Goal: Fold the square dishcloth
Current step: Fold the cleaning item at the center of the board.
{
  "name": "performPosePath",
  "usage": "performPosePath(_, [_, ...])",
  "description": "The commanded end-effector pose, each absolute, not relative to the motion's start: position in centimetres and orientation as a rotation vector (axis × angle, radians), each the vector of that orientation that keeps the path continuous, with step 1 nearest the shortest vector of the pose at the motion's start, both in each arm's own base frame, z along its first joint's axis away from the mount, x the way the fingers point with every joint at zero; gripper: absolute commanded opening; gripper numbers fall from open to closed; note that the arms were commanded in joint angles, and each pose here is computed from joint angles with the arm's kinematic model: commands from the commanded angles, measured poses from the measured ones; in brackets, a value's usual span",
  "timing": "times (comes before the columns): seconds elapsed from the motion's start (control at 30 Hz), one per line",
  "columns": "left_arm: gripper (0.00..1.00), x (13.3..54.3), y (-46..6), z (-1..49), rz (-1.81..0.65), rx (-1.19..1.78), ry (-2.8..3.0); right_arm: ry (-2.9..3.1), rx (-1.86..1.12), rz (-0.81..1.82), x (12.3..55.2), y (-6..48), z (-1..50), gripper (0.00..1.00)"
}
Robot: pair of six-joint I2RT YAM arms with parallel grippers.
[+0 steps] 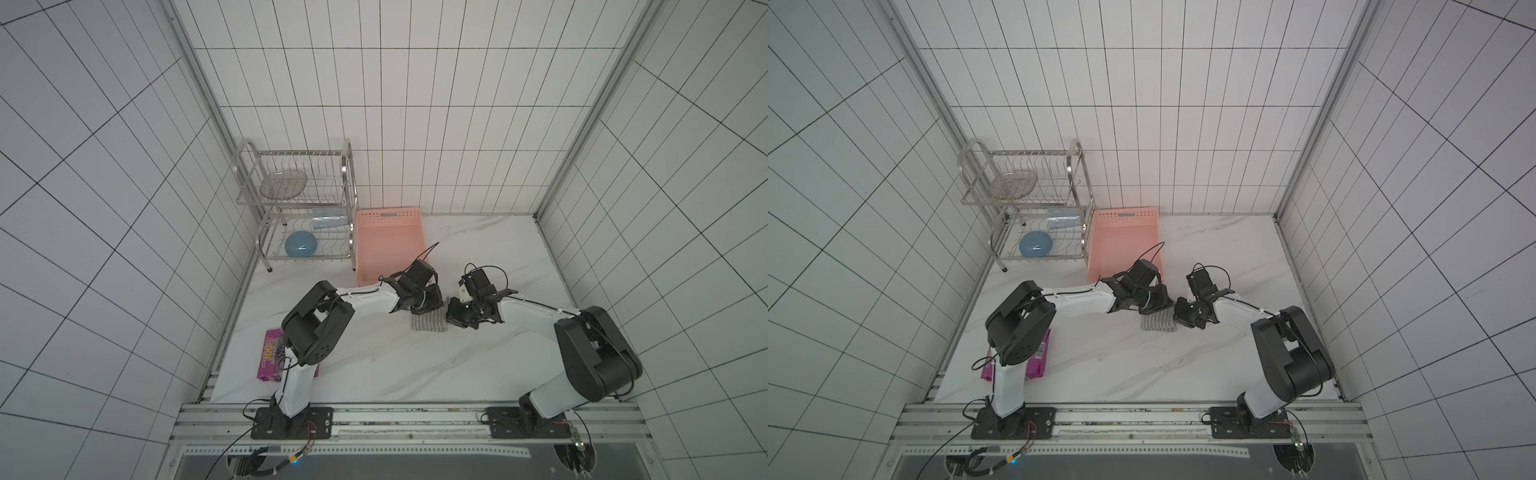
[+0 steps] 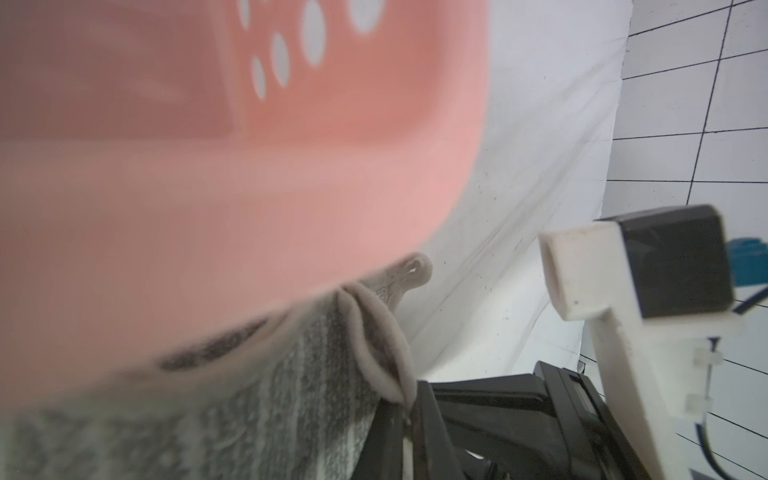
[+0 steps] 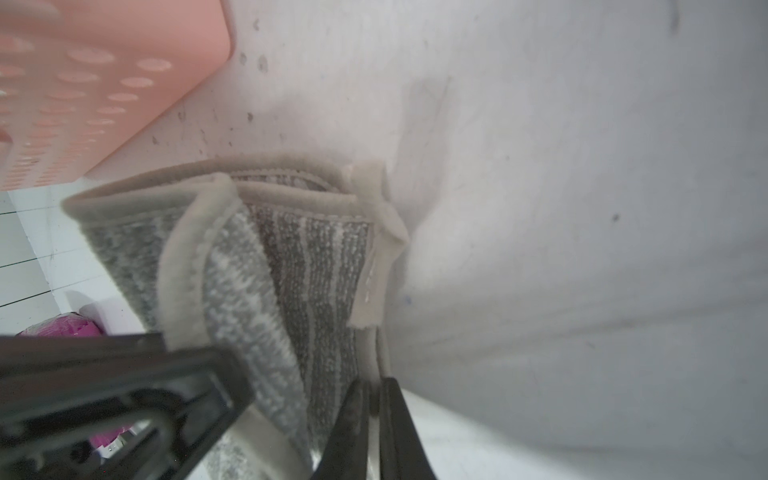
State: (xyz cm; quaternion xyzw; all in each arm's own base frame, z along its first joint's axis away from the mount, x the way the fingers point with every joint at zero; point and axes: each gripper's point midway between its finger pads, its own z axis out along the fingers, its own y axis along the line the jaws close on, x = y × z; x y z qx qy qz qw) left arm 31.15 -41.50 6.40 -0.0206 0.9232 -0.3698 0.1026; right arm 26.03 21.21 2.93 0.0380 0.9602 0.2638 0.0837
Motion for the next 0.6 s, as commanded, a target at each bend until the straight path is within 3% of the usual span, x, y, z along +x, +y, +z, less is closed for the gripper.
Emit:
performPosePath(0.0, [0.23, 31.4, -42.3, 6.7, -1.123, -0.023, 2.696, 2.879, 0.118, 0.752, 25.8, 20.4, 2.7, 0.13])
performPosePath(0.2, [0.4, 31.4, -42.3, 8.1, -1.142, -0.007, 2.668, 2.864, 0.116, 0.675, 25.7, 19.3, 4.1, 0.15])
performPosePath(0.57, [0.47, 31.4, -41.6, 12.8, -1.205, -0.018, 2.587, 2.801, 0.123, 0.508, 25.8, 16.8, 7.9, 0.19])
